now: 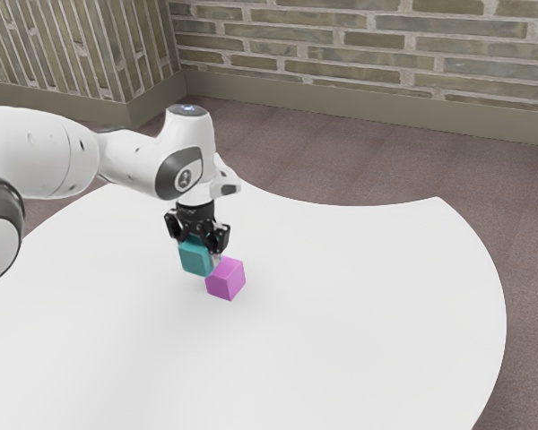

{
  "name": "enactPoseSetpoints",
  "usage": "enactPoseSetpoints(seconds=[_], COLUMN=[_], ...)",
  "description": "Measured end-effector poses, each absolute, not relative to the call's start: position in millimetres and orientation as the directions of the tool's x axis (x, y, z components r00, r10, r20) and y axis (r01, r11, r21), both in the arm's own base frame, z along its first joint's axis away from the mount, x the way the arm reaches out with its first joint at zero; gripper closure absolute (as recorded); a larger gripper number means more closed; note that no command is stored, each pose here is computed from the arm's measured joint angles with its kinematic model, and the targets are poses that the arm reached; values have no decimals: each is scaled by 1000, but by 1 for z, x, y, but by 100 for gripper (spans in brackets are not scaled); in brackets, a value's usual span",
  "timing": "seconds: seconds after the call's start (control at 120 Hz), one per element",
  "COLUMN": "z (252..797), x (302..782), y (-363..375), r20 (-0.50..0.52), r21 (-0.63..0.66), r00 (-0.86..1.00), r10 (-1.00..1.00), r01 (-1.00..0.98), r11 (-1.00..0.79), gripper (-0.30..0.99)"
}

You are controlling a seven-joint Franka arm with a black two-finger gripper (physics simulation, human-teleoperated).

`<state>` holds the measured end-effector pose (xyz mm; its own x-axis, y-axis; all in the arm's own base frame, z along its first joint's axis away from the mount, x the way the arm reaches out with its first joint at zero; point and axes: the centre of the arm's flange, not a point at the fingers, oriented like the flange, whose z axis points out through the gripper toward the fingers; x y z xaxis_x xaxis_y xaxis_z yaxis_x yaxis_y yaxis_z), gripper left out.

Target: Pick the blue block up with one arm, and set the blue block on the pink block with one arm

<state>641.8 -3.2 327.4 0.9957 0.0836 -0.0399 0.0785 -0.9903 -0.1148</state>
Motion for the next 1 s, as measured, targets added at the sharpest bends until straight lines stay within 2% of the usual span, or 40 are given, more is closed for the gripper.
enactPoseSetpoints(seconds=[0.317, 0.567, 0.633, 0.767, 0.892, 1.0], z=[330, 321, 320, 319, 327, 357], x=[669, 670, 669, 668, 668, 665], y=[-25, -39, -45, -46, -44, -52], r20=[-38, -63, -69, -74, -74, -52], r21=[-105, -99, -95, -91, -91, -108], r00=[999, 996, 995, 993, 992, 991], r10=[-5, -57, -75, -93, -102, -122], r01=[-9, -63, -82, -99, -109, -127], r11=[-994, -993, -992, -991, -990, -986], gripper=[35, 35, 25, 15, 8, 5])
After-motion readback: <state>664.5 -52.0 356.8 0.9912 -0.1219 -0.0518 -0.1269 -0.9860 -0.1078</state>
